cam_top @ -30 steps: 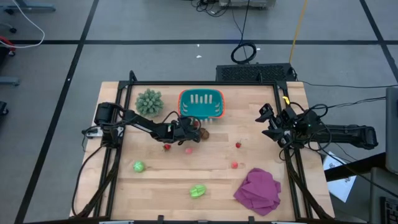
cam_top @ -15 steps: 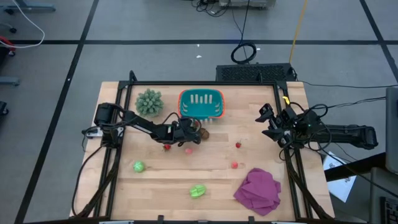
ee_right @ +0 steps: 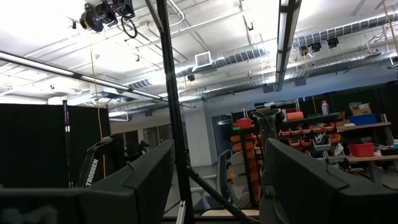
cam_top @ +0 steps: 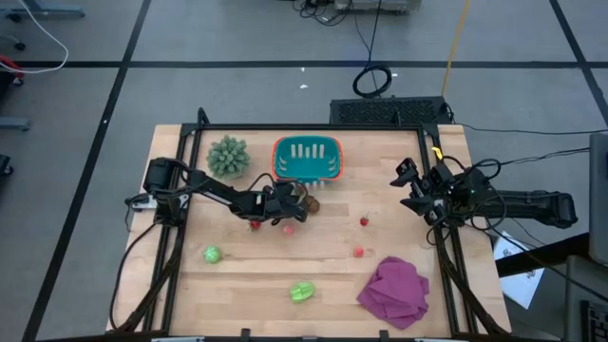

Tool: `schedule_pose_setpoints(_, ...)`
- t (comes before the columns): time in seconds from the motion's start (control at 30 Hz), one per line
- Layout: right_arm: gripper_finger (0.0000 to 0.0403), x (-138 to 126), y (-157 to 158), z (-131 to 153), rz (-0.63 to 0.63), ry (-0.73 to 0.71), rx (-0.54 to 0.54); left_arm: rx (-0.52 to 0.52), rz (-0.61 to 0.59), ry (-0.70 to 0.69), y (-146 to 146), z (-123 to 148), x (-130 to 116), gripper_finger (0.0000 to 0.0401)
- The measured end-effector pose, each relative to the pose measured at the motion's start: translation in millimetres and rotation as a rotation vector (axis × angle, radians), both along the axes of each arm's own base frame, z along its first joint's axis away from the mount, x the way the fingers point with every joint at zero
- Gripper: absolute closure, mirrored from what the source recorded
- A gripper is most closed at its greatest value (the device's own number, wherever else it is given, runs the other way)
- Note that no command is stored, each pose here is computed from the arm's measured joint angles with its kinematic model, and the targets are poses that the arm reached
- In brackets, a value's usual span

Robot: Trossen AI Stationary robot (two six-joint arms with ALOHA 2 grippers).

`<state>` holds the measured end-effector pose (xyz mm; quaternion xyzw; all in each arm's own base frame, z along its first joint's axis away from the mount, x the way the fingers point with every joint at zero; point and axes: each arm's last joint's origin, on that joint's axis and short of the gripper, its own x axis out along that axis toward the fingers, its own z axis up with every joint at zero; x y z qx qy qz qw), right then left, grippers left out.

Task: Pick and placing Produce into tupperware
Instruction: Put the top red strawberry into the blue basket

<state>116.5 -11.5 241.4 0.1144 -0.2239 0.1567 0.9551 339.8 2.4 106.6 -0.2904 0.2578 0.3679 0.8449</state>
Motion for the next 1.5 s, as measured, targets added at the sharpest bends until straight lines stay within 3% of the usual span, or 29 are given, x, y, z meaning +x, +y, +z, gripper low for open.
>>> schedule_pose_setpoints(0.87, 0.0161, 1, 0, -1, 0.017, 0.02, 0.031, -0.052, -0.052, 0.027, -30, -3, -5, 0.0401)
schedule_pose_setpoints(1.27, 0.0161, 1, 0, -1, 0.011, 0.02, 0.023, -0.014, -0.073, -0.052, -59, 33, -17, 0.0401)
schedule_pose_setpoints(1.5, 0.0161, 1, 0, -1, 0.012, 0.02, 0.024, -0.005, -0.068, -0.053, -63, 34, -19, 0.0401)
